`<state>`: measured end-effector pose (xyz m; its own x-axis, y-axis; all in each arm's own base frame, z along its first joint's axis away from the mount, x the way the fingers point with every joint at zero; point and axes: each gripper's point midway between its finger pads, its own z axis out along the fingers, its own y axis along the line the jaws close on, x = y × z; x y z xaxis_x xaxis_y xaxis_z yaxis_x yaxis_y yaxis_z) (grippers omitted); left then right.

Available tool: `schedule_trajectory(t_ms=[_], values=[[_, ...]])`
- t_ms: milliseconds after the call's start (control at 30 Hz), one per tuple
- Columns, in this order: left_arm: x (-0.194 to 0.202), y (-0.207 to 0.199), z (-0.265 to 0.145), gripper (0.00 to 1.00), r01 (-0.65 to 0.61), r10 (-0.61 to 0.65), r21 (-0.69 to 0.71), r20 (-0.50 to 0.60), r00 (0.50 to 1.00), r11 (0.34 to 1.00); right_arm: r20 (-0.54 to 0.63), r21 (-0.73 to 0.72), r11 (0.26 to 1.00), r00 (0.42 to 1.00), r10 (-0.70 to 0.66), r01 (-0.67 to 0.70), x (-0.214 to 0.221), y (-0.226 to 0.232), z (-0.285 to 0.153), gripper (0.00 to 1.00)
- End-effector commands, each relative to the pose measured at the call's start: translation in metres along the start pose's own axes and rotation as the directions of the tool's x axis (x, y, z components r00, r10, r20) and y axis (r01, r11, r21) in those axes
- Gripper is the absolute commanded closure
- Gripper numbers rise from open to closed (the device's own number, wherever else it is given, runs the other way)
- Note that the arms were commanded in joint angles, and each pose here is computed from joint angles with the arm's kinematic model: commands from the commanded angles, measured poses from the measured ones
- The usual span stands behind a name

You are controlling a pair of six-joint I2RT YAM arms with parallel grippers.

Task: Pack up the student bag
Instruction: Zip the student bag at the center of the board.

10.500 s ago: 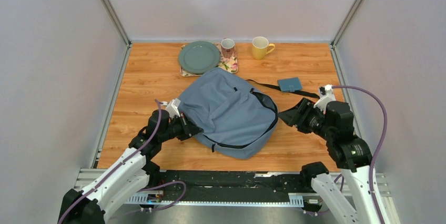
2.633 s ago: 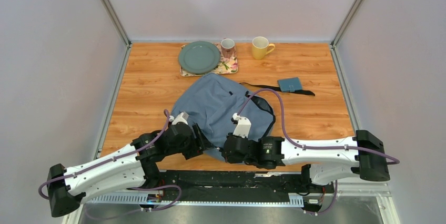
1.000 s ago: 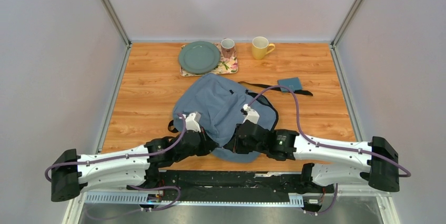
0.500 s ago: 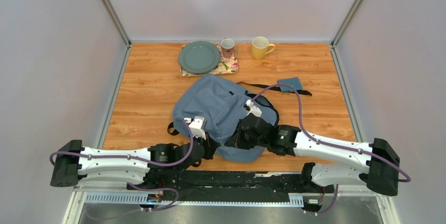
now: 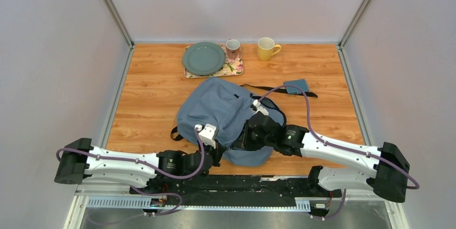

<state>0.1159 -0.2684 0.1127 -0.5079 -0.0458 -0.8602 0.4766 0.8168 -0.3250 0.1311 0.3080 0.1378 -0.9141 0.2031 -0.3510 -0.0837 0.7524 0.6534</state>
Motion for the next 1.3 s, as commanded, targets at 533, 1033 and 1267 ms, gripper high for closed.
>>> schedule_trajectory(t_ms=[533,1033,1267], values=[[0.024,0.031,-0.022,0.88,-0.161,0.161,0.006,-0.048,0.986,0.987,0.169,-0.038,0.999,0.985,-0.028,0.035,-0.044,-0.014,-0.023,1.0],[0.009,0.045,-0.037,0.18,0.341,-0.342,-0.06,-0.013,0.94,0.938,0.034,-0.197,0.954,0.974,-0.223,0.225,0.011,-0.001,-0.016,1.0],[-0.022,0.024,-0.038,0.18,0.473,-0.477,-0.071,-0.06,0.877,0.878,0.037,-0.227,0.926,0.953,-0.3,0.3,0.03,0.014,-0.018,1.0]])
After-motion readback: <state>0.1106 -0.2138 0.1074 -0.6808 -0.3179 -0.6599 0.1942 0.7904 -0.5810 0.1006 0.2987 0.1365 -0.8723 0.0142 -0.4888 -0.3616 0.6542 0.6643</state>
